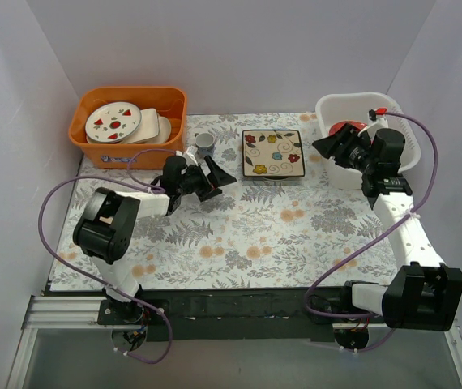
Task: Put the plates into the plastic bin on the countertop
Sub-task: Move the plate to the center of the board.
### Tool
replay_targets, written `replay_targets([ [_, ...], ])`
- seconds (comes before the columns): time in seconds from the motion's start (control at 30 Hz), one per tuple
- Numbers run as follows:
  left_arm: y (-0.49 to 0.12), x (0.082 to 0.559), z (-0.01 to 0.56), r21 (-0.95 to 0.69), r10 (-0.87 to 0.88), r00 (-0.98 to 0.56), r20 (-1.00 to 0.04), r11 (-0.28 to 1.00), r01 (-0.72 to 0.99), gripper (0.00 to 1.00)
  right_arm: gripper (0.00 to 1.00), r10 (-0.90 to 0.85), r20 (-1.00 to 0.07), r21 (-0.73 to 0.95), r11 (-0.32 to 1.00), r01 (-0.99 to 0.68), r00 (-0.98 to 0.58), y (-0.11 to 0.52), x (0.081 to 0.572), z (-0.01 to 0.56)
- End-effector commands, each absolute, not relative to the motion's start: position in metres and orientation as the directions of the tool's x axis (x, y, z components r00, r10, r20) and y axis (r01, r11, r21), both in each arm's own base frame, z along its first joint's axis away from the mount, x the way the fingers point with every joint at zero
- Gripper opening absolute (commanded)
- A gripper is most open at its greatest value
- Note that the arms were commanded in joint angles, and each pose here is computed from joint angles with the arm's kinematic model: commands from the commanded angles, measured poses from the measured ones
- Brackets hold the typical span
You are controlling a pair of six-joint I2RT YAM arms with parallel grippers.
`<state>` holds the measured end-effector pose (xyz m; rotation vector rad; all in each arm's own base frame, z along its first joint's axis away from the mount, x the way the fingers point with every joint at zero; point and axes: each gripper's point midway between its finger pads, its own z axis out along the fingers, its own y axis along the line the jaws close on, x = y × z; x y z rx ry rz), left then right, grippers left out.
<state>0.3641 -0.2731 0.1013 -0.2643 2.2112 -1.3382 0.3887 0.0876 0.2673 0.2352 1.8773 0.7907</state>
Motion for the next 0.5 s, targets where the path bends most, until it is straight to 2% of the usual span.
replay_targets([
  [0.0, -0.294, 0.393, 0.118, -0.862, -0.448, -0.796, -0.408, 0.476, 0.174, 0.98, 0.68, 0.474, -0.765, 0.607, 0.757, -0.242, -0.435, 0.097, 0.376, 0.272],
  [0.47, -0.334, 0.438, 0.079, -0.807, -0.422, -0.796, -0.434, 0.576, 0.135, 0.98, 0.66, 0.470, -0.730, 0.638, 0.728, -0.249, -0.496, 0.115, 0.351, 0.248],
])
